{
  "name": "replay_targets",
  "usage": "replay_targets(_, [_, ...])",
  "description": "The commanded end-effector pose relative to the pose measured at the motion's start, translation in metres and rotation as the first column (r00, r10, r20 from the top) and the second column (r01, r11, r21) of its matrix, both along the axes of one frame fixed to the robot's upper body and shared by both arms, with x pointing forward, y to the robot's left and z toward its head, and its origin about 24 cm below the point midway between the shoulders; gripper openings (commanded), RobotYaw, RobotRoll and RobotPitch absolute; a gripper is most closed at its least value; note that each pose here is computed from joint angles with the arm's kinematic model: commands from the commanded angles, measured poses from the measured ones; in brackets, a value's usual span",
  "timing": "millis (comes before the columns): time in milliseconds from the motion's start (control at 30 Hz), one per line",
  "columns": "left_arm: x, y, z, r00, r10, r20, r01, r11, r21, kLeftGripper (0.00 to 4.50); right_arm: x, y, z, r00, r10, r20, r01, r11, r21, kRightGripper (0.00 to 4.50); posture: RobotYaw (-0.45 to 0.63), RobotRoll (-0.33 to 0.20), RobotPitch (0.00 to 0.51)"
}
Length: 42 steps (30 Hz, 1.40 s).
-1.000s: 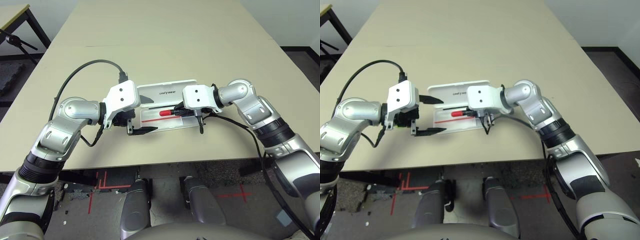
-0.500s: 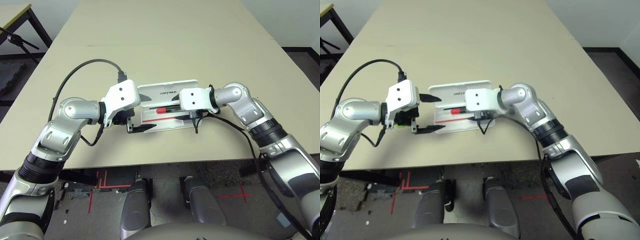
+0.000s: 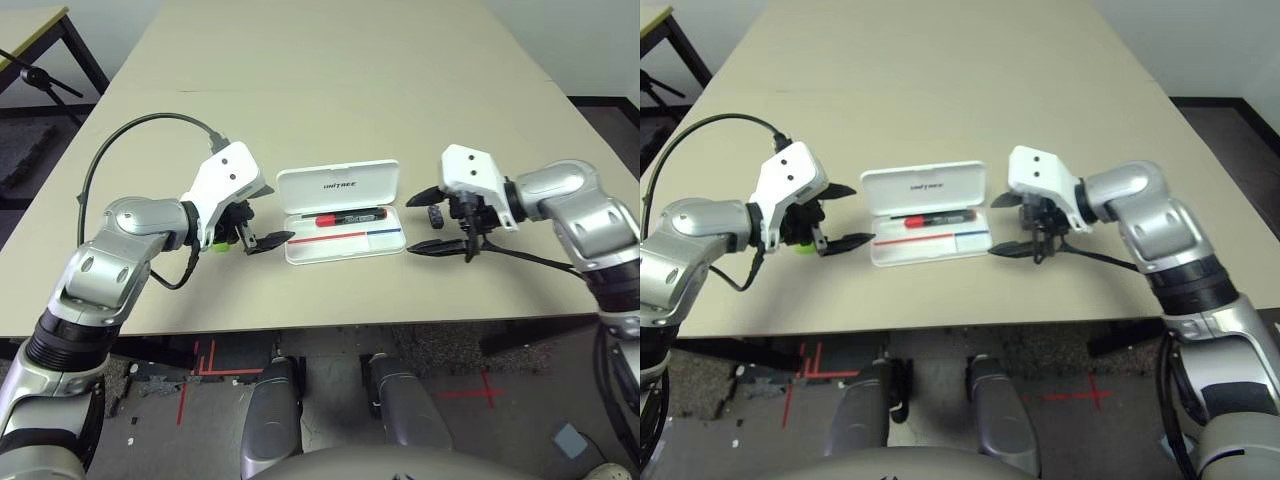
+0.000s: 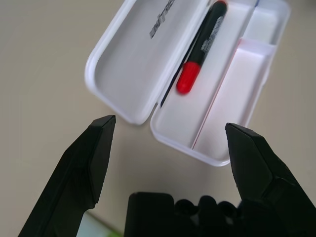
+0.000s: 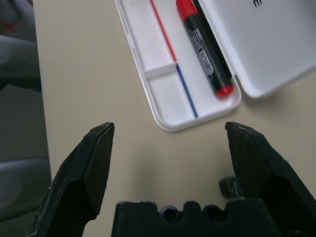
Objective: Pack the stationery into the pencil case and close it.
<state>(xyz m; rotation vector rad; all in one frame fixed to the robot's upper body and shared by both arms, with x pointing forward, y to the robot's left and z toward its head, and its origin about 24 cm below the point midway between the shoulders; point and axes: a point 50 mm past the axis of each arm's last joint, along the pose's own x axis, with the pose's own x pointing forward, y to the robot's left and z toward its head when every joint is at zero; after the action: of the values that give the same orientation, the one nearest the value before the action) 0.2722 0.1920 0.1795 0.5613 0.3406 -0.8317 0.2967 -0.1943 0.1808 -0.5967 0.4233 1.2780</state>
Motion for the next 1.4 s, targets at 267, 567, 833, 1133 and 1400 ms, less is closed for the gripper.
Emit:
replay_targets(267, [0.015,0.024,0.0,0.932,0.361,-0.037,-0.361,0.933,-0.001,4.5,-0.007,0.007,-0.011,1.0,-0.009,-0.015,0.009,1.0,0.016,4.47,-0.09,0.0,0.184])
replay_targets(567, [0.031,0.039,-0.022,0.816,0.57,-0.095,-0.569,0.822,0.038,4.5,-0.006,0.013,-0.009,1.0,-0.009,-0.014,0.01,0.998,0.056,4.47,-0.1,0.0,0.187])
replay_targets(833, [0.032,0.041,-0.036,0.758,0.633,-0.157,-0.634,0.772,0.047,4.5,-0.008,0.012,-0.011,1.0,-0.028,-0.01,0.028,0.998,0.061,4.47,-0.11,0.0,0.194])
replay_targets(1133, [0.028,0.047,-0.047,0.687,0.689,-0.232,-0.698,0.714,0.053,4.5,-0.006,0.013,-0.011,0.999,-0.037,0.008,0.037,0.997,0.062,4.47,-0.12,0.0,0.194])
replay_targets(1400, [0.025,0.048,-0.058,0.662,0.687,-0.299,-0.708,0.704,0.05,3.55,-0.004,0.014,-0.011,0.999,-0.04,0.023,0.039,0.998,0.055,4.5,-0.12,0.0,0.19])
